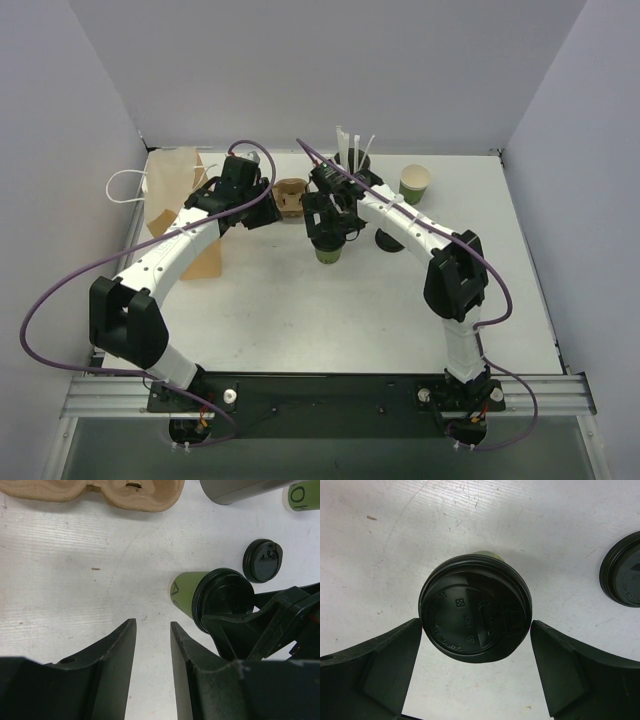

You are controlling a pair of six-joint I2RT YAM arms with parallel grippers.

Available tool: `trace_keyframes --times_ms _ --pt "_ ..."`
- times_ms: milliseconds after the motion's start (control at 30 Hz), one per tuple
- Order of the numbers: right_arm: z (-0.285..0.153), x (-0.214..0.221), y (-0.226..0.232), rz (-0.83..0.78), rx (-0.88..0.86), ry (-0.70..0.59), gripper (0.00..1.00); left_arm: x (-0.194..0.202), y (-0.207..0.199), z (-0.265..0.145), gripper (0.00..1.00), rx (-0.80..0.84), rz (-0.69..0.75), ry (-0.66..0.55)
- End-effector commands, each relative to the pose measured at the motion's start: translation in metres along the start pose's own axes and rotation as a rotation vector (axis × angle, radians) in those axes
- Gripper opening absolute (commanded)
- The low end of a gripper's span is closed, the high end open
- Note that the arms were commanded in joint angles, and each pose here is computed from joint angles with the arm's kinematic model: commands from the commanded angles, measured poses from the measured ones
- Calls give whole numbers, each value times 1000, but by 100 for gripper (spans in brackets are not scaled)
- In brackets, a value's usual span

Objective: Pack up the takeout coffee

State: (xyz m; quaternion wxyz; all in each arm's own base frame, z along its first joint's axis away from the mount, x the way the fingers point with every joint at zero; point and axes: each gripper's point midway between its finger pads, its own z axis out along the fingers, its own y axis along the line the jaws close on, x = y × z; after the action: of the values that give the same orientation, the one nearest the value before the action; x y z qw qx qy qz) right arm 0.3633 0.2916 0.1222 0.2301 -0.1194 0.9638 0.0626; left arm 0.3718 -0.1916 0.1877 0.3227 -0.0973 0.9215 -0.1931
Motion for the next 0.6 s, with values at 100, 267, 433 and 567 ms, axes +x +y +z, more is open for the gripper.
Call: trace_keyframes --times_ms 100,267,433,567 --pt "-9 -5 -4 -30 52 -12 84 -8 -8 -8 44 45 3 -36" --pt "-9 -4 -3 -48 62 -4 80 -7 -9 -6 44 49 1 -31" --pt "-6 -1 -1 -65 69 7 81 -6 -10 -5 43 57 0 -28" --pt "-4 0 -1 -71 71 15 82 -5 -10 -4 43 57 -1 -24"
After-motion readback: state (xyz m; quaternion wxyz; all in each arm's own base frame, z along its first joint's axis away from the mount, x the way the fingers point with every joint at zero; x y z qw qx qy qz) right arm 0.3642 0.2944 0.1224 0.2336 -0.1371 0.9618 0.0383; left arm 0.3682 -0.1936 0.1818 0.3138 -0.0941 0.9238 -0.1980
